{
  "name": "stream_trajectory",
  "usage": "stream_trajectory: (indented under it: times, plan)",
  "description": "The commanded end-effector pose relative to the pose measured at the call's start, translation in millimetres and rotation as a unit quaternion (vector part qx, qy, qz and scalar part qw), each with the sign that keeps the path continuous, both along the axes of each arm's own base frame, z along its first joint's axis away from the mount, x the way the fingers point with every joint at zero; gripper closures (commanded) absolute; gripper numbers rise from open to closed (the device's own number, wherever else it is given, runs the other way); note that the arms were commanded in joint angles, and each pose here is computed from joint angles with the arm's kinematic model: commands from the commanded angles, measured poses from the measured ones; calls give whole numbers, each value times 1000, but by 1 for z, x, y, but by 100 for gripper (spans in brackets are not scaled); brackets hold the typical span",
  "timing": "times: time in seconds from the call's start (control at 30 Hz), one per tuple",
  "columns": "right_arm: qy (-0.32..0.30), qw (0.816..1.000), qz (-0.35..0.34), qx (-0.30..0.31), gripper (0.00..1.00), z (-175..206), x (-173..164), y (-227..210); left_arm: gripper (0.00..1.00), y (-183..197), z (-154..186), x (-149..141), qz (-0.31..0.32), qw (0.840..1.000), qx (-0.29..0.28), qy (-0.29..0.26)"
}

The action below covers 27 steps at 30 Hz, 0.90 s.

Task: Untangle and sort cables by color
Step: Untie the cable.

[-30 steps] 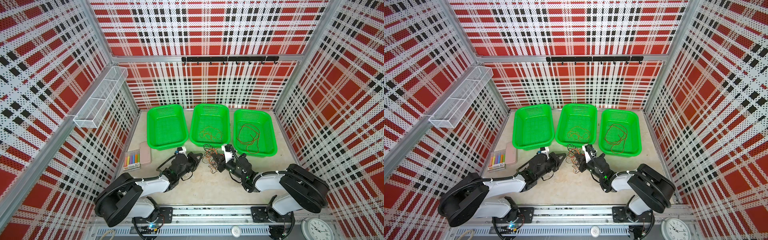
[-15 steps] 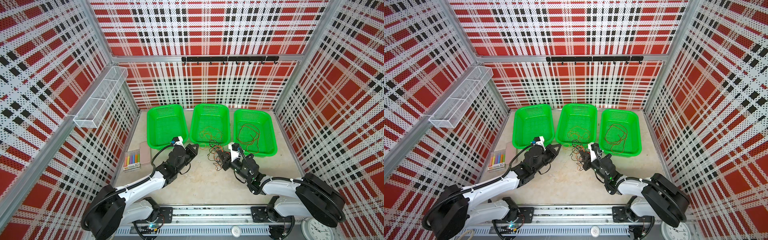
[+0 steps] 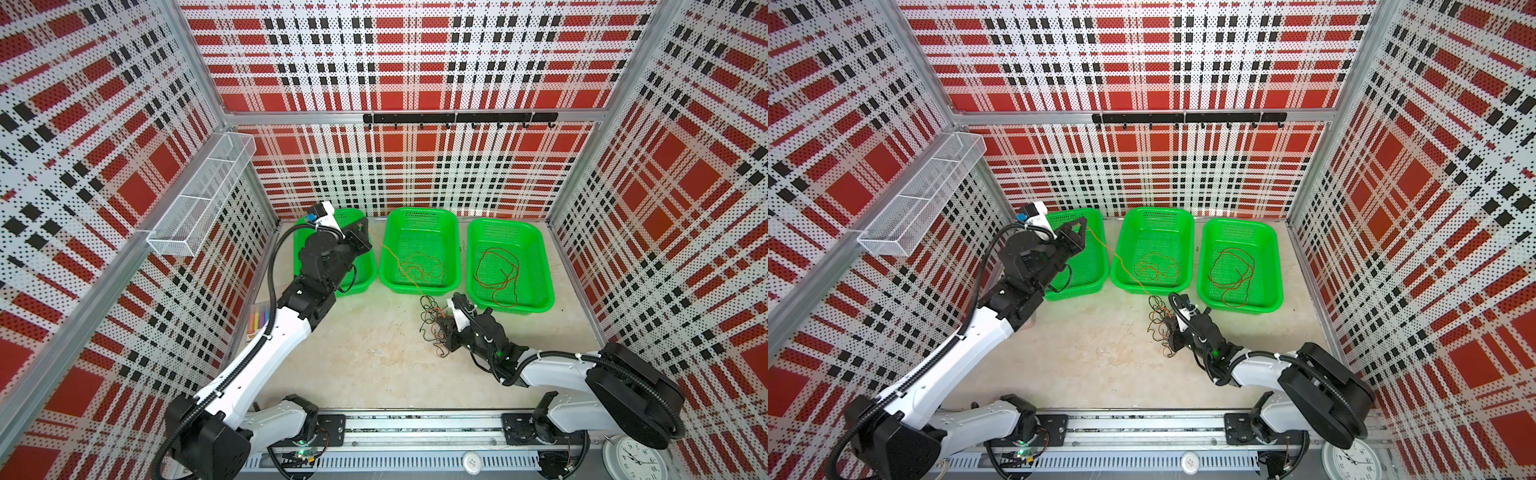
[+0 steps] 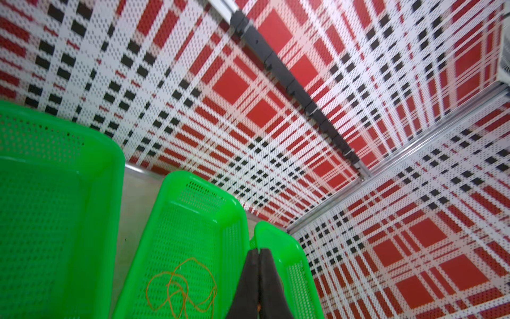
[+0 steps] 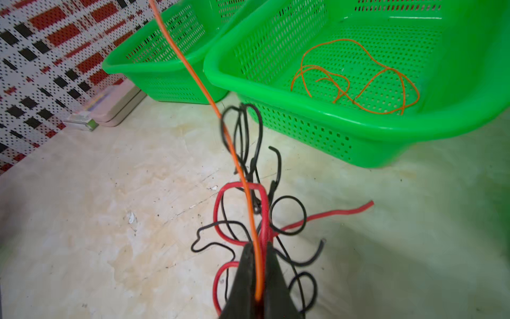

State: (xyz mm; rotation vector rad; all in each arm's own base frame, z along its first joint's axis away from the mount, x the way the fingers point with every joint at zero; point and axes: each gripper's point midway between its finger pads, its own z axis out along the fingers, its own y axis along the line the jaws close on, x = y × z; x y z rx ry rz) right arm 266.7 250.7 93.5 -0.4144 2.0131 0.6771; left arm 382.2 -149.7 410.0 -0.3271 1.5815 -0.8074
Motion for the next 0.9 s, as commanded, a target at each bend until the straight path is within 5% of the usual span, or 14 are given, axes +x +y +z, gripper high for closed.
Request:
stream_trajectory:
  times: [0.0, 0.27, 0.47, 0.7, 0.87]
  plan:
    - [24, 999, -2, -43, 99, -17, 1, -5, 100, 10, 23, 6, 13, 998, 51, -22]
    - [49, 994, -9, -97, 97, -36, 0, -13, 100, 19, 93, 8, 24, 995, 59, -83]
    - [36, 995, 4, -88, 87, -29, 0, -8, 100, -24, 94, 1, -51, 993, 60, -89]
    - [-28, 998, 28, -39, 50, 10, -3, -1, 100, -58, 91, -12, -103, 988, 68, -93]
    - [-88, 994, 49, -29, 36, 40, -9, -3, 100, -89, 87, -27, -149, 981, 75, -96]
